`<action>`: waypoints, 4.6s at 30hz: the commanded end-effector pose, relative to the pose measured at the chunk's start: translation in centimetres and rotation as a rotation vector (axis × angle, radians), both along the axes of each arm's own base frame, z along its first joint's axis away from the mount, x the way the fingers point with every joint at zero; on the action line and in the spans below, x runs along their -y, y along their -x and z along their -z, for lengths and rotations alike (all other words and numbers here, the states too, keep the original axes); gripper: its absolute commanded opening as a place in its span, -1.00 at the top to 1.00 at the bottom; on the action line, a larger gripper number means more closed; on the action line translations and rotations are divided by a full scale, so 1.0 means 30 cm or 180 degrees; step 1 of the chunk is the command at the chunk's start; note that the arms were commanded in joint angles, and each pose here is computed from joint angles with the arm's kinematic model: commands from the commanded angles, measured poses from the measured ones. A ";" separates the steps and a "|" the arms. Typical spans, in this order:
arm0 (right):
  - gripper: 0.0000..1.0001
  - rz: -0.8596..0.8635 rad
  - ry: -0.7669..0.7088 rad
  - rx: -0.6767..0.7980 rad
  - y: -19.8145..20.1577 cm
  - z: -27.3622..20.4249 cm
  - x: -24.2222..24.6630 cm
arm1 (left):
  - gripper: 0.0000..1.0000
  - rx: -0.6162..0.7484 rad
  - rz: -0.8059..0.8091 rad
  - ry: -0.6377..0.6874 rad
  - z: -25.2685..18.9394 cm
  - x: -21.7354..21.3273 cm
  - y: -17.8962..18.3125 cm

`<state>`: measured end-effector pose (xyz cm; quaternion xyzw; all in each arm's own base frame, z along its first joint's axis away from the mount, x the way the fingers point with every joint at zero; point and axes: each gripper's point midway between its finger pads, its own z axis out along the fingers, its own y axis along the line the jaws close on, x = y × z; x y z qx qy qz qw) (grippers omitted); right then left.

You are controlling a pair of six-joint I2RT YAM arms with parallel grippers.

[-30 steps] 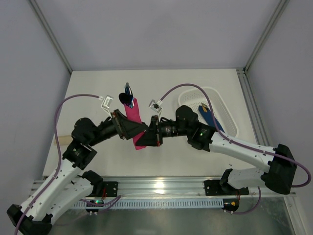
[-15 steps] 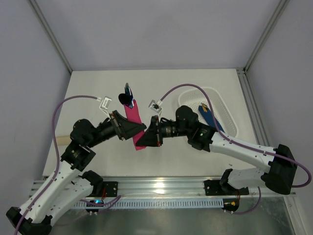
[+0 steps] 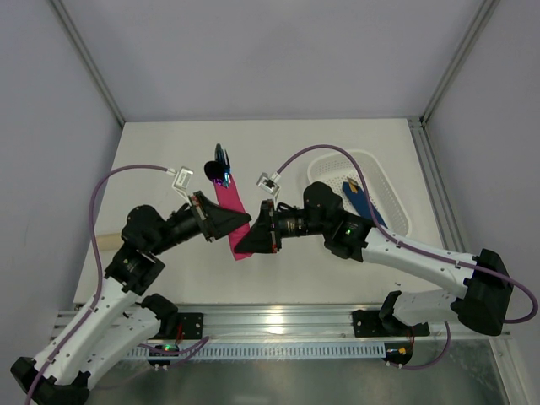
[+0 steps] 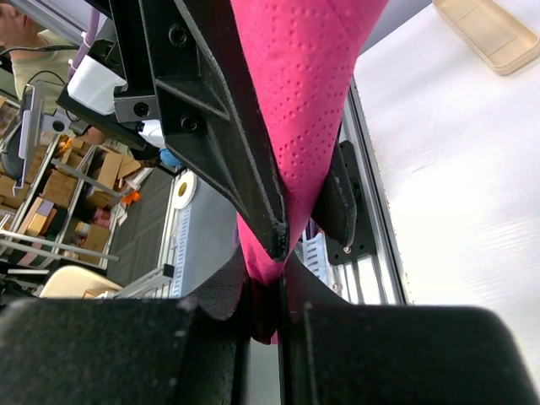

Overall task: Place the utensils on the paper napkin and roll it up
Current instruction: Roll the napkin.

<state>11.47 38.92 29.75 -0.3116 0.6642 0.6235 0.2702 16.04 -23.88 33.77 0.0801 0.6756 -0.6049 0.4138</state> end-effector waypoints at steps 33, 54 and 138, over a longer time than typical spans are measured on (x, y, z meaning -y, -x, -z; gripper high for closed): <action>-0.47 -0.0127 -0.0100 0.0429 -0.057 -0.080 0.031 | 1.00 0.0149 0.0179 0.0097 -0.073 0.031 -0.012; 0.51 -0.0307 -0.0141 0.0150 0.008 0.017 0.035 | 1.00 0.0095 -0.0136 0.0204 -0.089 0.021 -0.081; -0.02 0.0122 -0.0459 0.0139 -0.112 -0.110 0.027 | 1.00 0.0197 -0.0094 0.0148 -0.046 0.021 -0.074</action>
